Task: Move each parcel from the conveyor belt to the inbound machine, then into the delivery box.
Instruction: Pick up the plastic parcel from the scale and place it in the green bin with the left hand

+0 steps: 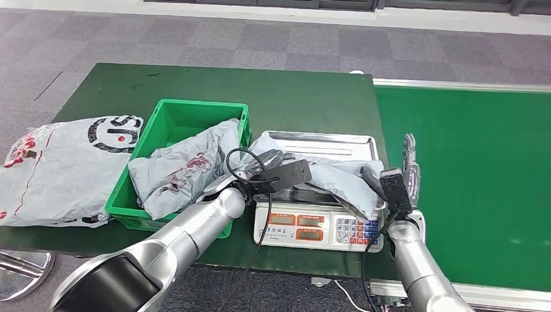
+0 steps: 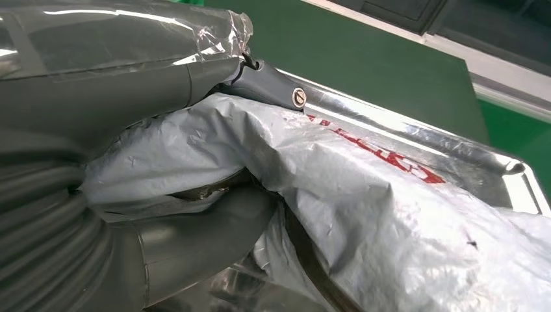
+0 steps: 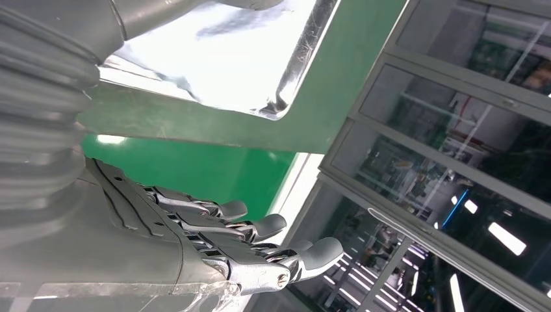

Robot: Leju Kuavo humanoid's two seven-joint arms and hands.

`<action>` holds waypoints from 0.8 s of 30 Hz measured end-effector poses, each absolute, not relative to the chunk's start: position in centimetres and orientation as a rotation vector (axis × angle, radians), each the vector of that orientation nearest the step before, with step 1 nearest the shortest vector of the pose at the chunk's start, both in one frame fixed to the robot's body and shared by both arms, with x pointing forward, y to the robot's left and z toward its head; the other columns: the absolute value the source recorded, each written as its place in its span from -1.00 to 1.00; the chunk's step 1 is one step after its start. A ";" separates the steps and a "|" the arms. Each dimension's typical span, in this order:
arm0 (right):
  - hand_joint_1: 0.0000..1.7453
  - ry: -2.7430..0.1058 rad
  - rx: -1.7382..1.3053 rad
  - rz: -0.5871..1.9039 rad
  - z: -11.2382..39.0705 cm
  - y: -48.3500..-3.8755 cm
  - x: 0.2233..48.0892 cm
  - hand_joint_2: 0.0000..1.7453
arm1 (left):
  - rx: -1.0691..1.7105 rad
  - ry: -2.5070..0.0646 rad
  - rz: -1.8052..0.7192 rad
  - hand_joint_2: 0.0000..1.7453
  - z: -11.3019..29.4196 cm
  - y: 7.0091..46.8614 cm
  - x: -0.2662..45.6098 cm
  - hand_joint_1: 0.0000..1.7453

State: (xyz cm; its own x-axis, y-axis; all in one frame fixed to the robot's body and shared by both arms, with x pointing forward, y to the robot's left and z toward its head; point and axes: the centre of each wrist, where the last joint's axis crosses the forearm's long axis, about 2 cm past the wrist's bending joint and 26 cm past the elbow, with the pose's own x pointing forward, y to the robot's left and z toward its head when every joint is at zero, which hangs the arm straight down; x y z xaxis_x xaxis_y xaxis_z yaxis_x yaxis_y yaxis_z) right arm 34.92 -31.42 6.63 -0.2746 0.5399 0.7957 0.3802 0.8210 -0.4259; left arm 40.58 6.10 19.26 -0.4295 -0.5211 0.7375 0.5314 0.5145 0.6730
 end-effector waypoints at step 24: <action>-1.00 -1.879 -0.716 0.157 6.0 -31.6 34.1 1.00 | 0.593 -2.518 -0.588 1.00 22.9 10.2 40.6 1.00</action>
